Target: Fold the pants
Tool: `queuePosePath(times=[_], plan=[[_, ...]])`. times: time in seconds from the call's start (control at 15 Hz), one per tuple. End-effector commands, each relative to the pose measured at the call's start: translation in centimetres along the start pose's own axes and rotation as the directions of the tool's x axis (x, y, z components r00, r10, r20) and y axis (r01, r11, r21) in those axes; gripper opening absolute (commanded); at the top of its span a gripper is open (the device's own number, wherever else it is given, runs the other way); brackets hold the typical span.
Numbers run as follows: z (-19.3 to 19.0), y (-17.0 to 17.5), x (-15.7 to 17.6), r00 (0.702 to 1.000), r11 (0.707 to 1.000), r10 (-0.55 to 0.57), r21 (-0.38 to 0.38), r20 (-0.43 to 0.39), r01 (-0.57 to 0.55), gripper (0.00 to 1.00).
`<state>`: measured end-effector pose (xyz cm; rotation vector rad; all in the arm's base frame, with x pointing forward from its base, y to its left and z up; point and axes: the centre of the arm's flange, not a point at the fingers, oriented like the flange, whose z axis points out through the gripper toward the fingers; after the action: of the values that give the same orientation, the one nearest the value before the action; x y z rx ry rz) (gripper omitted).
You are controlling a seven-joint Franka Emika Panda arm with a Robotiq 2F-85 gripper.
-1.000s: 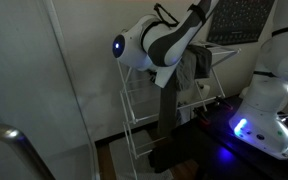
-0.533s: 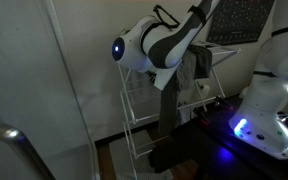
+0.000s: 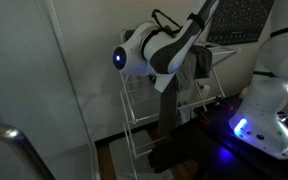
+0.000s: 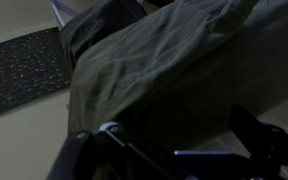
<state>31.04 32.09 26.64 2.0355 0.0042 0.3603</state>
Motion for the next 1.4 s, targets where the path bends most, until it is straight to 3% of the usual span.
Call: queuePosePath(times=[0.0,0.33,0.4,0.53,0.87,0.93,1.13,1.33], plan=[[-0.4,-0.4,0.1,0.997,0.997,0.030,-0.076,-0.066,-0.035,1.00],[-0.3,-0.9,-0.6,0.993,0.990,0.023,-0.137,-0.119,-0.040,0.97],[-0.3,-0.9,-0.7,0.994,0.988,0.015,-0.152,-0.111,-0.032,0.73],[-0.3,-0.8,-0.9,0.995,0.986,0.008,-0.167,-0.103,-0.025,0.70],[-0.8,0.1,-0.1,0.998,0.982,0.016,-0.188,-0.066,-0.028,0.31],[-0.9,0.3,0.3,0.999,0.983,0.019,-0.184,-0.044,-0.027,0.24],[-1.3,1.4,1.9,0.993,0.992,-0.008,-0.125,0.121,0.023,0.00],[-1.3,3.5,4.7,0.966,0.998,-0.044,-0.027,0.256,0.053,0.00]])
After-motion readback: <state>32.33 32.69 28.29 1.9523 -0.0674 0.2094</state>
